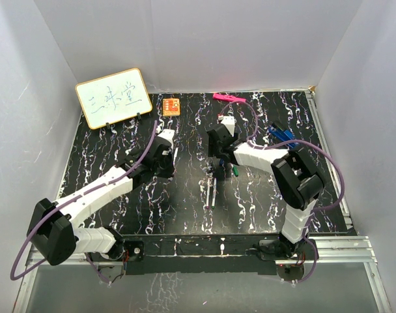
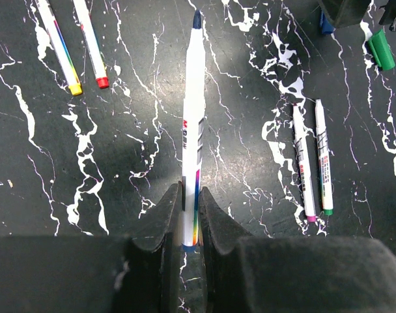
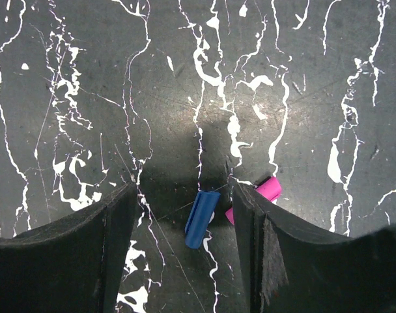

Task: Insert the pens into the pen caps

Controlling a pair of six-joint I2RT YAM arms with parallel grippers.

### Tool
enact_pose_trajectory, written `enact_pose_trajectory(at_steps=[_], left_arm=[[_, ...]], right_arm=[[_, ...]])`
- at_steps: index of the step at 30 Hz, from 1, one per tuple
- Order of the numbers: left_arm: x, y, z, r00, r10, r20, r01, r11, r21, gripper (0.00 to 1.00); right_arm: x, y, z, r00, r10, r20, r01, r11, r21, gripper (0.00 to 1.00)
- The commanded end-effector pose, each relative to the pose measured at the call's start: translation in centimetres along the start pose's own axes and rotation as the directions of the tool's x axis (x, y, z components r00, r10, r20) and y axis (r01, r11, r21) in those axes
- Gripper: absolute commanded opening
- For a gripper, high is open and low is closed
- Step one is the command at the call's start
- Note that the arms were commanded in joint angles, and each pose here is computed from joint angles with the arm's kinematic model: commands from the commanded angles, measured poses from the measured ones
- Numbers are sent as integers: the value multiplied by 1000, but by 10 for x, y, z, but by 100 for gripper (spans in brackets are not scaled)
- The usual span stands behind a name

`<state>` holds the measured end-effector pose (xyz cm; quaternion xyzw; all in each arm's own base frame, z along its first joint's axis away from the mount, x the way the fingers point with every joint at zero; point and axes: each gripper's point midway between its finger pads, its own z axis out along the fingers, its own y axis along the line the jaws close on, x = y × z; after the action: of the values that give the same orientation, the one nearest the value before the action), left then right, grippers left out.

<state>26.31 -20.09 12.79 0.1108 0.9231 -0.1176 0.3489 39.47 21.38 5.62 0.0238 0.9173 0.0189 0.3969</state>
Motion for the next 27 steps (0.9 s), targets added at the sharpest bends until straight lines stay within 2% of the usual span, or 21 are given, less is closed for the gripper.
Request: enact_pose_trajectory(at_steps=[1,27], left_arm=[[-6,4,-6,998,-26,53,27,1000,-5,0],[6,4,7,1000,-26,5,26,1000,-2,0]], right_arm=[[-17,7,0,999,25,23,-25,1000,12,57],[-3,14,15,1000,1,-31,-1,1000,7,56]])
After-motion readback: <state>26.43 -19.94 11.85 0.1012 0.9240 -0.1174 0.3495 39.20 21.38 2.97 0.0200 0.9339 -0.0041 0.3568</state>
